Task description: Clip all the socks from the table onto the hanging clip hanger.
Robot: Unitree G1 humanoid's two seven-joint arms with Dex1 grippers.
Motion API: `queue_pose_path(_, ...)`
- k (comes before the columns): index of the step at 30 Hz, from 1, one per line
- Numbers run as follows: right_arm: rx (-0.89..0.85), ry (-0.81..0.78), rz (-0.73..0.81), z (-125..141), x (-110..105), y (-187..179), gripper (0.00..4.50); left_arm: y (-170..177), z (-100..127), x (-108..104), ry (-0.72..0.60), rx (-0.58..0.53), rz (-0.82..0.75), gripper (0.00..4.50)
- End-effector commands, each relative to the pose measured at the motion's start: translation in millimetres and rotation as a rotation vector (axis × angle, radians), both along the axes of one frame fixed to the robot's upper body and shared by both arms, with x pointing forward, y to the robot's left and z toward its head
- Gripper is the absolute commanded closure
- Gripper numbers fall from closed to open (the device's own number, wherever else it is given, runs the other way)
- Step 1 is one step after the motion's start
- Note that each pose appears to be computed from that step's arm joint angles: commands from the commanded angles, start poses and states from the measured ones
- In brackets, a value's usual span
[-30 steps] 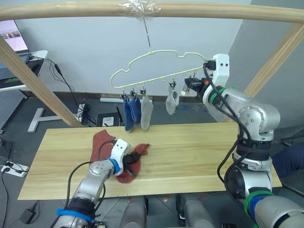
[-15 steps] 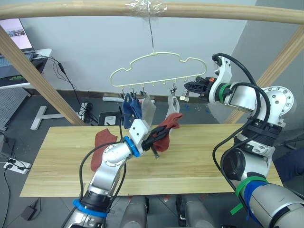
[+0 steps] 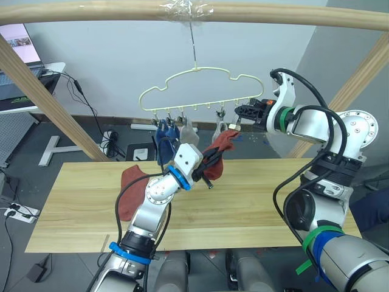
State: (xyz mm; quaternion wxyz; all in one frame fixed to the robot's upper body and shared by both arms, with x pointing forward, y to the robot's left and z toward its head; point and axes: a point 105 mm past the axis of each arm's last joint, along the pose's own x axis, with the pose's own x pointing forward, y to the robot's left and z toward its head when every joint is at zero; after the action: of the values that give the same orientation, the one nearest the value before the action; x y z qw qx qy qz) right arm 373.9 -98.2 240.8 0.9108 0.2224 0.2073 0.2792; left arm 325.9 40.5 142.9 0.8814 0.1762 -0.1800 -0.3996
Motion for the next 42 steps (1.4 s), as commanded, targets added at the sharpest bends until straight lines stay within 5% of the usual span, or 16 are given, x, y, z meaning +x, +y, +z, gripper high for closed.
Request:
queue_pose_path(1, -0.009, -0.003, -0.021, 2.0, -0.6, -6.1, 4.5, -3.4, 14.9, 0.3, -0.067, -0.021, 0.009, 4.48)
queue_pose_path(9, 0.022, 0.008, -0.014, 2.9, -1.0, -3.6, 4.5, -9.8, 15.5, 5.0, -0.064, -0.022, 0.015, 4.48)
queue_pose_path(19, 0.085, 0.001, 0.003, 12.7, -1.9, -4.5, 1.03, -16.3, 17.5, 1.8, -0.057, -0.024, -0.017, 4.5)
queue_pose_path(22, 0.132, -0.088, 0.075, 33.2, -11.7, -6.2, 0.02, -21.8, 19.9, -2.2, -0.051, -0.018, -0.048, 4.5)
queue_pose_path(28, 0.107, -0.233, 0.147, 47.7, -36.4, -28.4, 0.02, -37.6, 29.7, 0.3, 0.128, -0.178, -0.101, 4.5)
queue_pose_path(31, 0.027, -0.3, 0.04, 45.4, -34.5, -45.8, 0.02, -40.5, 27.7, 6.2, 0.256, -0.259, -0.113, 4.5)
queue_pose_path(37, 0.026, -0.396, -0.035, 41.2, -41.8, -47.0, 0.0, -34.0, 12.7, 13.5, 0.358, -0.243, -0.086, 2.68)
queue_pose_path(42, -0.149, -0.455, -0.164, 20.0, -40.5, -59.8, 0.0, -19.4, -8.2, 13.0, 0.41, -0.179, -0.054, 1.22)
